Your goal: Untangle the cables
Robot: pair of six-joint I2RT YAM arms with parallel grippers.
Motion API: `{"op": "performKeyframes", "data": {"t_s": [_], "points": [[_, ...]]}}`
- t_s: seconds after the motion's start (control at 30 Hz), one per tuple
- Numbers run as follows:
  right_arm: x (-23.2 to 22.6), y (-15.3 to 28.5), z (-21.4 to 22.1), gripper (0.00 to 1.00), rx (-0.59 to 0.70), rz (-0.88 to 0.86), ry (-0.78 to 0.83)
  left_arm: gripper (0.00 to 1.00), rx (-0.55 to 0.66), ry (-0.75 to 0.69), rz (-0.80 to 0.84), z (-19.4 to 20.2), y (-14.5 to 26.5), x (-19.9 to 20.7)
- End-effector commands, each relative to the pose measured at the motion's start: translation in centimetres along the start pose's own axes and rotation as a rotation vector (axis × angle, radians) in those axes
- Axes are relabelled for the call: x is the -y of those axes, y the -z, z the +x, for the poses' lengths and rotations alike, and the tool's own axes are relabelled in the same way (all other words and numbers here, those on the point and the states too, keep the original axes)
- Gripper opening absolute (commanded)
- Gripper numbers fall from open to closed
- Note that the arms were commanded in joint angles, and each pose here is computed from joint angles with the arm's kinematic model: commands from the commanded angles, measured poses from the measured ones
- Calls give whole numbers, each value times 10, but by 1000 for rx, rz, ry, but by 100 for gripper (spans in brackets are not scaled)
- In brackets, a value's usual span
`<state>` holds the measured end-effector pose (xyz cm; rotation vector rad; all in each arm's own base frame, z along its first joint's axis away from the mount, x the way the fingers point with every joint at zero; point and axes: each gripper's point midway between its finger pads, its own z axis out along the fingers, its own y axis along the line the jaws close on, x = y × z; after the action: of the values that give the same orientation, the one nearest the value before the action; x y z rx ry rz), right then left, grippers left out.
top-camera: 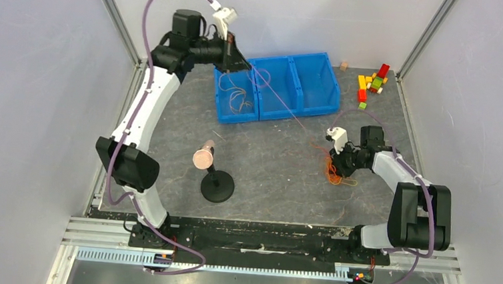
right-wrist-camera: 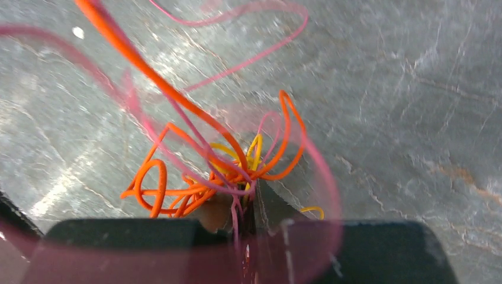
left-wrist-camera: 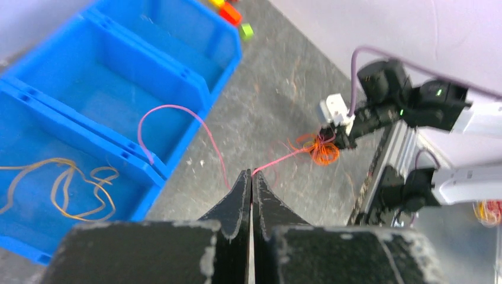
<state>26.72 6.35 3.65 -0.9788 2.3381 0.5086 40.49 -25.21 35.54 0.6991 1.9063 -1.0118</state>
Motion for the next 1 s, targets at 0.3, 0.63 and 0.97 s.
{"op": "performKeyframes", "data": {"t_s": [0.3,0.63,0.97], "points": [[17,7,79,25,-237,67,-77,2,490,-204,-177,-173,103,11],[21,11,91,43,-262,78,-97,2,738,-182,-366,-230,163,-16],[27,19,110,52,-311,84,-116,2,958,-112,-557,-259,247,-56]]}}
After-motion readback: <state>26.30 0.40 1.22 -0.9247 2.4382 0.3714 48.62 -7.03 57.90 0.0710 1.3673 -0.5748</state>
